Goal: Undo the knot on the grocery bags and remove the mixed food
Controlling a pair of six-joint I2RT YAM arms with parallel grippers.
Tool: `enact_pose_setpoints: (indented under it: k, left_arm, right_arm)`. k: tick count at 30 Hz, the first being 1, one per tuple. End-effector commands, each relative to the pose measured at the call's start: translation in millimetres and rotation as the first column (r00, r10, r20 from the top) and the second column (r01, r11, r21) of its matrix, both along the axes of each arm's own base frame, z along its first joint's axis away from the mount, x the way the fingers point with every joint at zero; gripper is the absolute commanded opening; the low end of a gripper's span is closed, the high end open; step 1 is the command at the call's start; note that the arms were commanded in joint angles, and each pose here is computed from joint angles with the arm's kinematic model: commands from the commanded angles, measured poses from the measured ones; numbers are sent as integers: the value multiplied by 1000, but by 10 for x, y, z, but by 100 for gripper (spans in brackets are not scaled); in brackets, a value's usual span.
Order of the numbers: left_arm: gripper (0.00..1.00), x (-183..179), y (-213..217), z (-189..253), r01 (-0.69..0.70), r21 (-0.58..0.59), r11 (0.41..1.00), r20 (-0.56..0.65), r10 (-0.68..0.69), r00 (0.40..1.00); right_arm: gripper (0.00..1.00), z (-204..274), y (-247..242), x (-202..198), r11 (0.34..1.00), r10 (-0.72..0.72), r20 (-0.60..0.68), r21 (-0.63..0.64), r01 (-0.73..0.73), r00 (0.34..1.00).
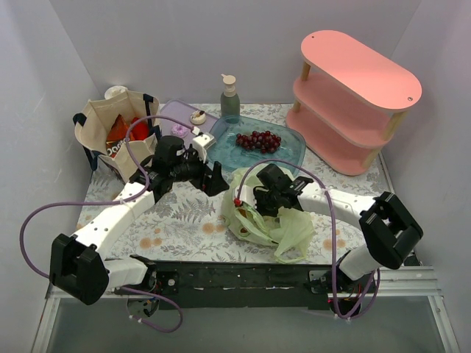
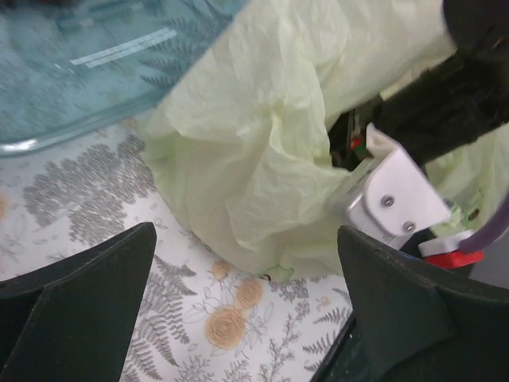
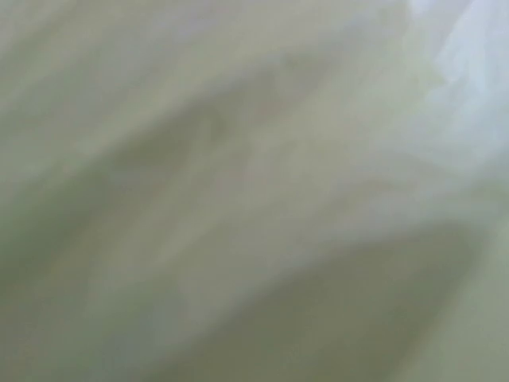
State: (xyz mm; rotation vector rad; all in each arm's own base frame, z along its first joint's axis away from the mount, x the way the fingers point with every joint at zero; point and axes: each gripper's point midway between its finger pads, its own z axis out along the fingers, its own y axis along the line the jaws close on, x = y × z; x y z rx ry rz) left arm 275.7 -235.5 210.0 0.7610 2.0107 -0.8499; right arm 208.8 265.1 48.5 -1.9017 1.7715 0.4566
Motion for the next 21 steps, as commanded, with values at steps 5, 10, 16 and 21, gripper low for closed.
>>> enact_pose_setpoints:
  k: [5, 10, 16, 21]
  left_arm:
    - [98, -231, -112, -66, 132, -67, 989, -18, -134, 991]
    - [98, -202, -157, -60, 142, -84, 986, -21, -145, 989]
    - [98, -218, -154, -45, 145, -85, 986, -23, -147, 989]
    - [98, -178, -120, -36, 133, -58, 989, 1, -133, 991]
  right_arm:
    - [1, 888, 59, -20, 994, -14, 64, 107, 7, 998]
    - [1, 1064, -25, -132, 996, -22, 20, 88, 20, 1000]
    - [1, 1210, -174, -147, 998, -37, 47, 44, 35, 998]
    - [1, 1531, -285, -169, 999, -37, 81, 32, 35, 996]
